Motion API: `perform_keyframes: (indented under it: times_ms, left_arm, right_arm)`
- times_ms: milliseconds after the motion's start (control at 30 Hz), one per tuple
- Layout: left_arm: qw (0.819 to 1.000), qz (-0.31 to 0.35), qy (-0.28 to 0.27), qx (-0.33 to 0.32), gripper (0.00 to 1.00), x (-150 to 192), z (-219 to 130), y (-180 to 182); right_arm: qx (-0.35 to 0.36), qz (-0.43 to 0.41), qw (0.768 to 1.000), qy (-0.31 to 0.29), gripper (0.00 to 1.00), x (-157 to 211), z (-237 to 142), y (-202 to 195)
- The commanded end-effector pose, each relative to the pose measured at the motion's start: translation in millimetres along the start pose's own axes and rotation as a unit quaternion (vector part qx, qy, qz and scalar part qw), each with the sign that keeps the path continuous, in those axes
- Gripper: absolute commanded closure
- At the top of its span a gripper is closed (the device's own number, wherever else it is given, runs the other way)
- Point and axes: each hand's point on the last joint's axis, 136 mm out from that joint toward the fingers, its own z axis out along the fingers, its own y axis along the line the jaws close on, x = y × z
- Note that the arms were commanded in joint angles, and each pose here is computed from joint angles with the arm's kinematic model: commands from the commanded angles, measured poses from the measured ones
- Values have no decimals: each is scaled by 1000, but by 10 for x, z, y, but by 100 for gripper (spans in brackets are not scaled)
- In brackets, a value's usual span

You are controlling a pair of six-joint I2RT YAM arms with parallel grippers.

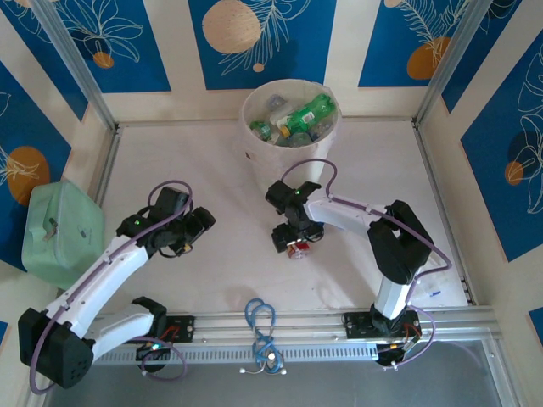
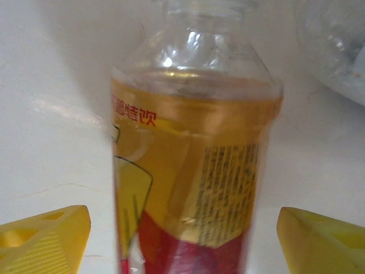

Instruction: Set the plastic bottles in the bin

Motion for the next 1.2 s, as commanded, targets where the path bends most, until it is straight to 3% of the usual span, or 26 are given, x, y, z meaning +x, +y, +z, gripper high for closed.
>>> perform_keyframes:
  times_ms: [0, 200, 400, 500, 667, 867, 1000, 1167]
  left_arm:
    - [1000, 13, -16, 3, 17, -97, -84, -63]
    - [1000, 12, -18, 1, 17, -108, -88, -61]
    - [1000, 9, -21, 0, 17, -120, -92, -52]
    - [1000, 7, -24, 0, 17, -133, -100, -48]
    - [999, 10, -32, 0, 17, -171, -119, -66]
    - [997, 40, -58, 7, 17, -305, -258, -192]
    - [992, 70, -98, 29, 16, -472, -473, -377]
    - [986, 105, -117, 54, 15, -570, -635, -586]
  right_arm:
    - [8, 3, 1000, 24, 17, 108, 105, -13]
    - [14, 3, 1000, 27, 22, 146, 146, 15]
    - [18, -6, 999, 29, 35, 154, 154, 48]
    - [18, -13, 1000, 21, 43, 190, 76, 90]
    - [32, -32, 999, -3, 48, 318, -196, 212]
    - [8, -54, 995, -80, 49, 320, -987, 426]
    - [-56, -43, 981, -180, 50, 17, -1858, 484]
    - [-143, 2, 945, -296, 49, -530, -2920, 457]
